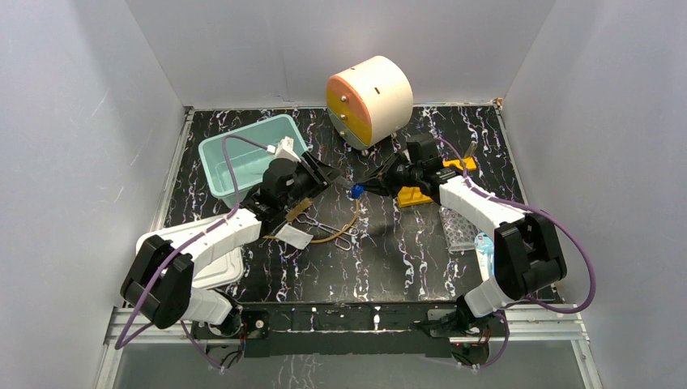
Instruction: Organize the chemistry lab equipment
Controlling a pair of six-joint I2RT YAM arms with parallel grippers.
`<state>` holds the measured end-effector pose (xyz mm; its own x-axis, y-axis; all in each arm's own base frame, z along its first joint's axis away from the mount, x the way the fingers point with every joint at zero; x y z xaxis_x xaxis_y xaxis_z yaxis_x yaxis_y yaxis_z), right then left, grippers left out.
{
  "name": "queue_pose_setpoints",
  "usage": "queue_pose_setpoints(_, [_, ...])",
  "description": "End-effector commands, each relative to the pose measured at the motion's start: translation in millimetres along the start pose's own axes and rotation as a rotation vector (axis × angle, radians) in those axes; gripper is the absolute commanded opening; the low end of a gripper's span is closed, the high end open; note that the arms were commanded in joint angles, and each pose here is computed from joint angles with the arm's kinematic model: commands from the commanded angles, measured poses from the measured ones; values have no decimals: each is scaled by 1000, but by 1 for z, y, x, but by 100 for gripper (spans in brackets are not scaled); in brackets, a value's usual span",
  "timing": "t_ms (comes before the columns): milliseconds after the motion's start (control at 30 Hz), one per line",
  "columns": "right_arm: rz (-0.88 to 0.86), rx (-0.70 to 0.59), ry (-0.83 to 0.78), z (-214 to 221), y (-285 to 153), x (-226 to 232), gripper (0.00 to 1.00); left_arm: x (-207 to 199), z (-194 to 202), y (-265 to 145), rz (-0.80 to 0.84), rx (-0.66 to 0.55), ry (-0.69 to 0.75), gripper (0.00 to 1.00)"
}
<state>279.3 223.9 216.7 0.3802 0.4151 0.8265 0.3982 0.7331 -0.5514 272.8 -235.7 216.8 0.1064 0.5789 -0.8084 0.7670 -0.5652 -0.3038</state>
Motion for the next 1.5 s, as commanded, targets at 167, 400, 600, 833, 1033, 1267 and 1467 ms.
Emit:
queue_pose_setpoints(167, [-98, 41, 5, 6, -11, 19, 6, -27, -20, -2, 87, -116, 51, 31])
queue_pose_setpoints(400, [-124, 43, -45, 5, -12, 24, 21, -28, -24, 0, 67, -118, 108, 0])
queue_pose_setpoints(600, [-103, -79, -225, -6, -22, 33, 62, -26, -34, -14, -74, -77, 295, 0])
queue_pose_setpoints(833, [-42, -227, -344, -17, -49, 46, 69, -36, -68, -49, -295, -9, 599, 0])
queue_pose_setpoints(1033, [-51, -234, -400, -23, -59, 46, 67, -22, -127, -75, -548, -48, 739, 0])
queue_pose_setpoints(1267, [-31, -200, -365, -25, -54, 37, 66, 0, -190, -85, -632, -4, 854, 0])
queue_pose_setpoints(1467, [-12, -174, -387, -29, -50, 41, 65, 43, -185, -60, -706, 253, 1031, 0])
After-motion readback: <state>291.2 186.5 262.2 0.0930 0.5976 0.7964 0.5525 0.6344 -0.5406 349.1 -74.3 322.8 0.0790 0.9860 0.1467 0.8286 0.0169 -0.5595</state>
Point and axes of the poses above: each gripper's point midway between its finger pads, its own y axis out along the fingers, its own x axis along the line the jaws close on, z = x × y, the point moved 8 cm from there along -y, back along the fingers, and after that the axes turned 3 degrees about y, right-handed, at the moved point
